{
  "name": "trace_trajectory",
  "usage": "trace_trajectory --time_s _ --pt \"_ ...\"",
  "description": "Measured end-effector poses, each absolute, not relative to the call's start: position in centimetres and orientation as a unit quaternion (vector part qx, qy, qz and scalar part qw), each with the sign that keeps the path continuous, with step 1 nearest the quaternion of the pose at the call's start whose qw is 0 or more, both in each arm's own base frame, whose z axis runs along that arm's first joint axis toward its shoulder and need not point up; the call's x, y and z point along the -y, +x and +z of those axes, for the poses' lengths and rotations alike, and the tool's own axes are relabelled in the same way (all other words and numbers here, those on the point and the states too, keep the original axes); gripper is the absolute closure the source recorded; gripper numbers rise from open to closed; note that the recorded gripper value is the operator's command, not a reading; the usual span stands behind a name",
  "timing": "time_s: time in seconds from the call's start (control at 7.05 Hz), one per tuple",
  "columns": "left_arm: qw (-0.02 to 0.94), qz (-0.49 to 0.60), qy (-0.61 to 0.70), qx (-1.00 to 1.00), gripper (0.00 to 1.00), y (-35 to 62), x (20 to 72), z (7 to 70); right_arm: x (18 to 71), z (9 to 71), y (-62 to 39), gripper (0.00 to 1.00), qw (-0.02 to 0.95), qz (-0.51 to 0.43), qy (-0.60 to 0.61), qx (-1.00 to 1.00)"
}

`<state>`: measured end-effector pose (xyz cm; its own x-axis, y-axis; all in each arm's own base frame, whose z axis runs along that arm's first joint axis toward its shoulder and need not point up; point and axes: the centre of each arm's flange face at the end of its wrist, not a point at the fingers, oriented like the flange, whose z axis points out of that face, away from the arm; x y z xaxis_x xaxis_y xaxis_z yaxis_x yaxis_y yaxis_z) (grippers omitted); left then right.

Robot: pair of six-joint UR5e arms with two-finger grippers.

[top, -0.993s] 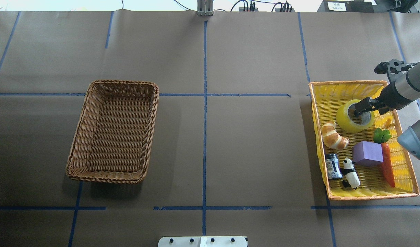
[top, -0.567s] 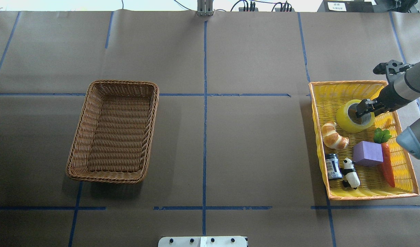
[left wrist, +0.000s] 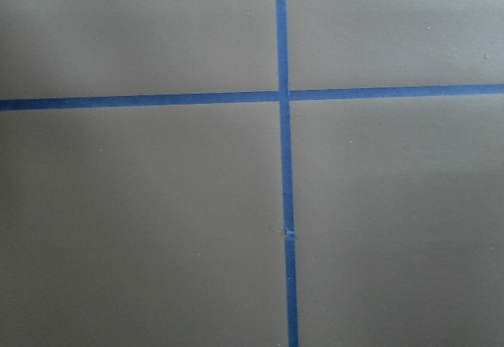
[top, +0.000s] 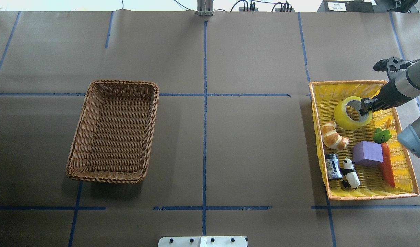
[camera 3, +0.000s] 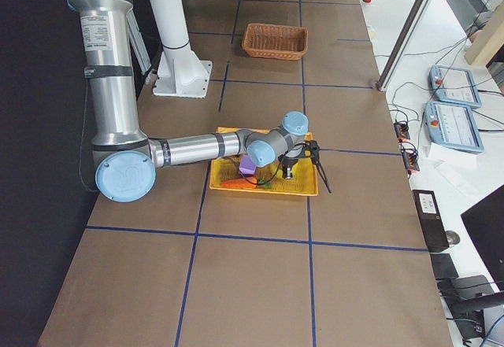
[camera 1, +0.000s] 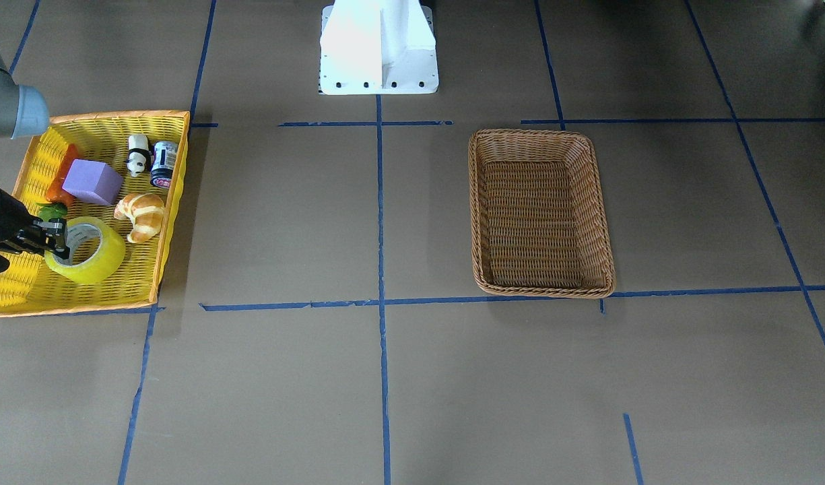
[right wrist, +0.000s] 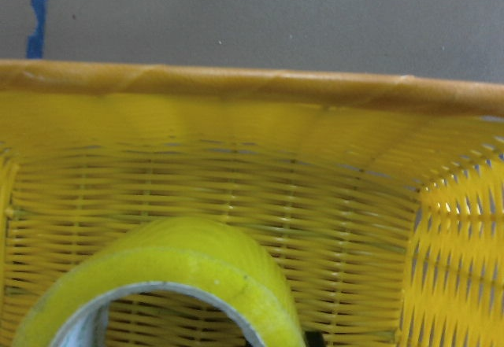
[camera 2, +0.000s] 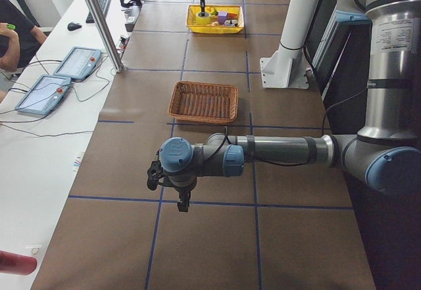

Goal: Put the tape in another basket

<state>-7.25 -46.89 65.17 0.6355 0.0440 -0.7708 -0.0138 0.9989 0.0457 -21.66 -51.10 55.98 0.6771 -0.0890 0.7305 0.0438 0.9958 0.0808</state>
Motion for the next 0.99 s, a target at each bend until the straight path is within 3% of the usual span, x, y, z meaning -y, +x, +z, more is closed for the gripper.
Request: trace_trajectory --time_s 0.57,0.99 --pt "0.903 0.020 0.033 -0.428 0.00 -7.1 47.2 63.2 52.1 46.3 -19.0 1.00 0.879 0.016 0.072 0.471" --pt "0.898 0.033 0.073 -0.433 0.00 -3.0 48.6 58.2 51.0 38.5 -23.9 0.99 0.810 0.094 0.064 0.575"
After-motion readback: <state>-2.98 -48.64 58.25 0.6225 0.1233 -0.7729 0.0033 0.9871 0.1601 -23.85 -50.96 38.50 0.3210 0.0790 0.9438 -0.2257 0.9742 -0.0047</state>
